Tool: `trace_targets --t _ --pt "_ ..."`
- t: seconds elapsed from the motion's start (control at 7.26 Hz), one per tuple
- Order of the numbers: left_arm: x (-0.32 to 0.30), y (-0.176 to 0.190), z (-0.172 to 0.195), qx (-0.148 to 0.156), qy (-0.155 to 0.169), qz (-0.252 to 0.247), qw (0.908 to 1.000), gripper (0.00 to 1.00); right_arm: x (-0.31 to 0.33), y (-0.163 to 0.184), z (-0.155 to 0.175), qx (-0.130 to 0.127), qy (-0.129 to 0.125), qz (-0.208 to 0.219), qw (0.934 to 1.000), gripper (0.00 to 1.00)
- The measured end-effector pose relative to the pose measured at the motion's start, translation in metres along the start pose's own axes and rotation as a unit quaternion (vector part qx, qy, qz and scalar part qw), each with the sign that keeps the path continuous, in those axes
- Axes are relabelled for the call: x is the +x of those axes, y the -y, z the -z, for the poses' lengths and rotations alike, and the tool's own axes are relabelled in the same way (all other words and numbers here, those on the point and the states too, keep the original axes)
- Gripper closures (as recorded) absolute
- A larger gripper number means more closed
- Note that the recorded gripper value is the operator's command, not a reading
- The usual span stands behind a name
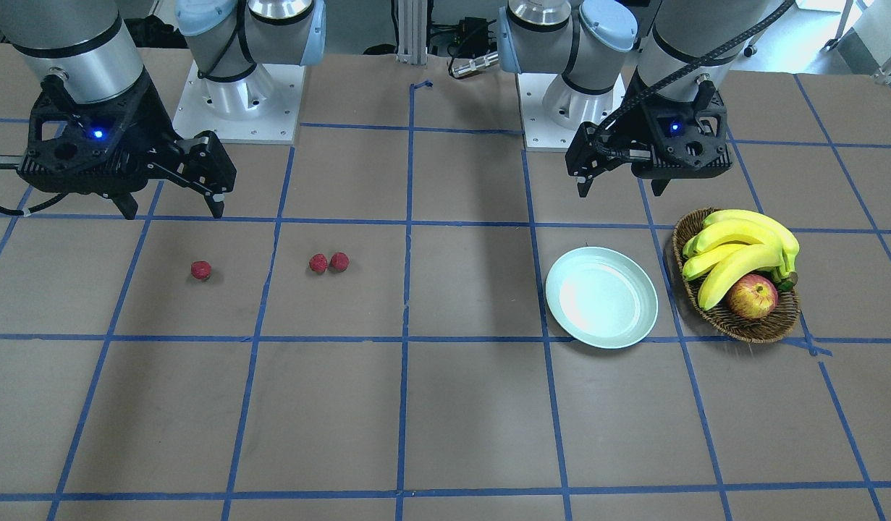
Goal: Collect all strawberries into plate
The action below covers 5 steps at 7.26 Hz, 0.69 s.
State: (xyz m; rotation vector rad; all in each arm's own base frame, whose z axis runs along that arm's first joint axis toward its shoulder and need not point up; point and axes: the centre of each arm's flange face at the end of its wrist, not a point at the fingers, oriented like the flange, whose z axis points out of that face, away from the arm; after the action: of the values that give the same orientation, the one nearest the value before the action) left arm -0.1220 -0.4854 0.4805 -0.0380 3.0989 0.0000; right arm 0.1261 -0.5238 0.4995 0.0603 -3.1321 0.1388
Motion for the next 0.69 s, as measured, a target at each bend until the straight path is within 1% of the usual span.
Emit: trace_targets --t 0.41,0.55,0.69 --pt "0.001 0.0 -0.005 -0.003 -0.001 -0.001 1.0 0.0 0.0 0.0 0.0 -0.001 0.0 0.0 1.0 0.0" --pt "0.001 0.0 -0.01 -0.006 -0.001 -0.001 1.0 0.0 0.0 0.0 -0.003 -0.003 0.0 0.001 1.0 0.0" --pt "0.001 -0.001 -0.014 -0.01 0.0 -0.001 1.0 0.0 0.0 -0.002 -0.013 -0.013 0.001 0.003 0.9999 0.0"
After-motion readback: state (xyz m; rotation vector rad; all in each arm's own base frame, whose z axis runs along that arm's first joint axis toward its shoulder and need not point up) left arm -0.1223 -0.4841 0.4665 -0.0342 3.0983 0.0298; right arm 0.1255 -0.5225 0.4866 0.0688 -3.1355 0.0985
